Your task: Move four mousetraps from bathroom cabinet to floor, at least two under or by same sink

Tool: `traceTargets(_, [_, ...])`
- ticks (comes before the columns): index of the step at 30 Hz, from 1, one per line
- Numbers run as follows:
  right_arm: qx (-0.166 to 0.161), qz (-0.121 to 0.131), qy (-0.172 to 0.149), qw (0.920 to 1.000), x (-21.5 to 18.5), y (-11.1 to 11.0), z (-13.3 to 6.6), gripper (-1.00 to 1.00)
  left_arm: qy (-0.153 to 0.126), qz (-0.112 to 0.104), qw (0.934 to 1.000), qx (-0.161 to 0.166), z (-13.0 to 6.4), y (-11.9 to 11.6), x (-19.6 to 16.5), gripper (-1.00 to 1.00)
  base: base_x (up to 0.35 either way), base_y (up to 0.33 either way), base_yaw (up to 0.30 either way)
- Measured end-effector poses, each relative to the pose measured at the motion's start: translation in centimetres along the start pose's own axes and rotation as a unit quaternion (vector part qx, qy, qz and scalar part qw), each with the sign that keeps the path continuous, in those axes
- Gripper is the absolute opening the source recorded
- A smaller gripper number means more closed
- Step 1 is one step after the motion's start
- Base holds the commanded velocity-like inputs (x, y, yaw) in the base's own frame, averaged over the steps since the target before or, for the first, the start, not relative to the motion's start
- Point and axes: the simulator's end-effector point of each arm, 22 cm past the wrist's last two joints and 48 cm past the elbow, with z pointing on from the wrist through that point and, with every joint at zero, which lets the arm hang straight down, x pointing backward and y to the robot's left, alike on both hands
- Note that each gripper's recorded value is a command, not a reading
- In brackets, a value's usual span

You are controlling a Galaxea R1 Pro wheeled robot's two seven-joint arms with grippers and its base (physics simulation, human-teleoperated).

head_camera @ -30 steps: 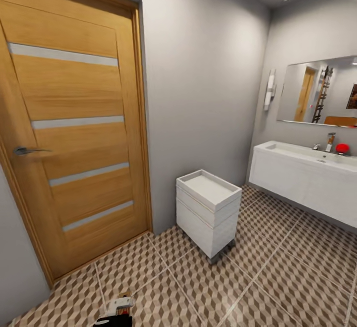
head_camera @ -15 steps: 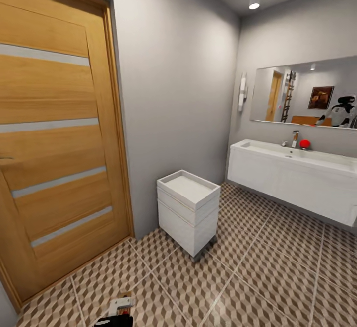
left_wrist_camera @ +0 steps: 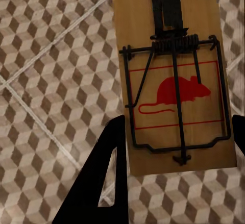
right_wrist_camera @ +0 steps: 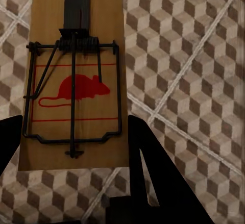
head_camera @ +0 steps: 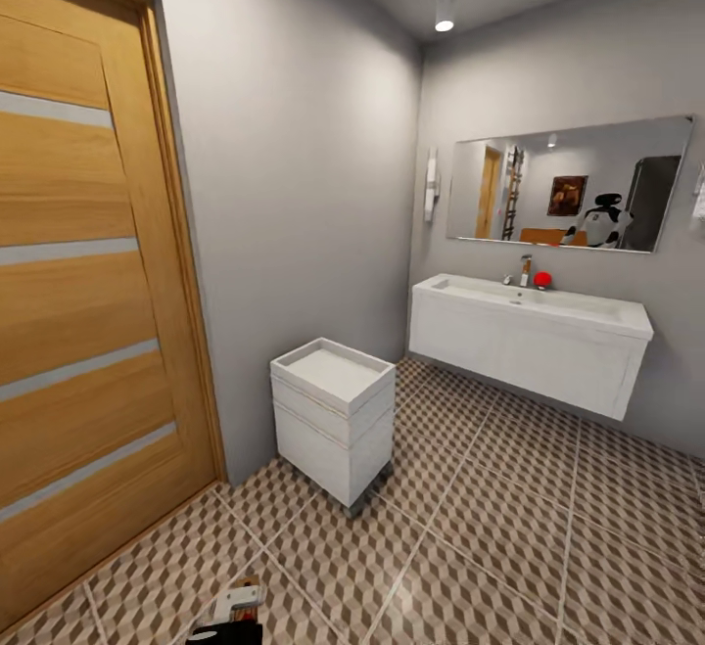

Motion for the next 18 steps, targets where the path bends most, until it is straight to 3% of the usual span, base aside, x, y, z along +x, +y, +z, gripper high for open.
traceTargets(18, [0.0,0.0,0.003,1.0,0.06,-0.14,-0.03,-1.0,-0.001,0.0,1.0,0.003,-0.11,-0.46,-0.06,-1.0,0.0,0.0,-0.286])
